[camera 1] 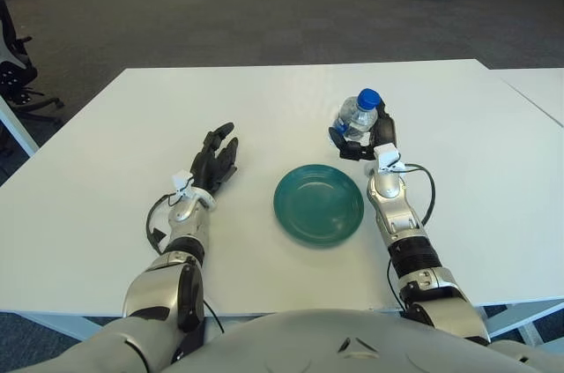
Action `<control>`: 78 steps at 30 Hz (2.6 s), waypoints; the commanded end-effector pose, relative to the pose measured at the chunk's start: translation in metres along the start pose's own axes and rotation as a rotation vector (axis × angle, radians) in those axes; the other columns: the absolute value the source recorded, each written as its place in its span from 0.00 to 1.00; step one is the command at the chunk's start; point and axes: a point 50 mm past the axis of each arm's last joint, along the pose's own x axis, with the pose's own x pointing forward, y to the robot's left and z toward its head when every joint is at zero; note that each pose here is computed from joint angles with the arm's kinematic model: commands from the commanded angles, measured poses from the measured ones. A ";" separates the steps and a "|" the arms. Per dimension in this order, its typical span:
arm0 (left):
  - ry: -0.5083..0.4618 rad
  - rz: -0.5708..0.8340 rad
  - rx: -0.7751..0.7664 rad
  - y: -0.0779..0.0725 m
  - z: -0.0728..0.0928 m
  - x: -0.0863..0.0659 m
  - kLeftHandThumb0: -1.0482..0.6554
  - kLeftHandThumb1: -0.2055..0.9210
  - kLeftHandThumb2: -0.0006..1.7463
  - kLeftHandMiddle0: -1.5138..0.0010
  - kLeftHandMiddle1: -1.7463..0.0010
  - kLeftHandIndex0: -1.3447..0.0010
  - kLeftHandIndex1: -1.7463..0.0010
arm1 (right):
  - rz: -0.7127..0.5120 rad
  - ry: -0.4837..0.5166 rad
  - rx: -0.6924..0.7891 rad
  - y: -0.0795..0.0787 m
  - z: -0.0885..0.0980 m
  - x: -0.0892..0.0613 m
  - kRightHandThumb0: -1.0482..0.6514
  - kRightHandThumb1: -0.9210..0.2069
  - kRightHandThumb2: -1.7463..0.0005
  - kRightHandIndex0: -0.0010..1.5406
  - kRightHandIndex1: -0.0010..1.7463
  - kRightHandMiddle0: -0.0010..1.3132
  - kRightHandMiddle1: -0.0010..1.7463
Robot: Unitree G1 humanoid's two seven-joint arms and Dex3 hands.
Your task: Put the bottle into the plate.
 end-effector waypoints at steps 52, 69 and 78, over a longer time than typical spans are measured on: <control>0.129 0.004 -0.065 -0.004 -0.027 -0.016 0.28 1.00 0.32 0.70 1.00 1.00 0.51 | 0.337 0.126 -0.037 0.032 -0.019 -0.063 0.56 0.51 0.31 0.78 1.00 0.68 1.00; 0.120 -0.001 -0.061 -0.006 -0.026 -0.015 0.28 1.00 0.32 0.70 1.00 1.00 0.51 | 0.329 0.158 -0.057 0.036 -0.022 -0.068 0.54 0.53 0.30 0.79 1.00 0.70 1.00; 0.122 -0.004 -0.061 -0.006 -0.027 -0.016 0.27 1.00 0.31 0.70 1.00 1.00 0.51 | 0.320 0.207 -0.017 0.036 -0.025 -0.068 0.52 0.49 0.34 0.78 1.00 0.68 1.00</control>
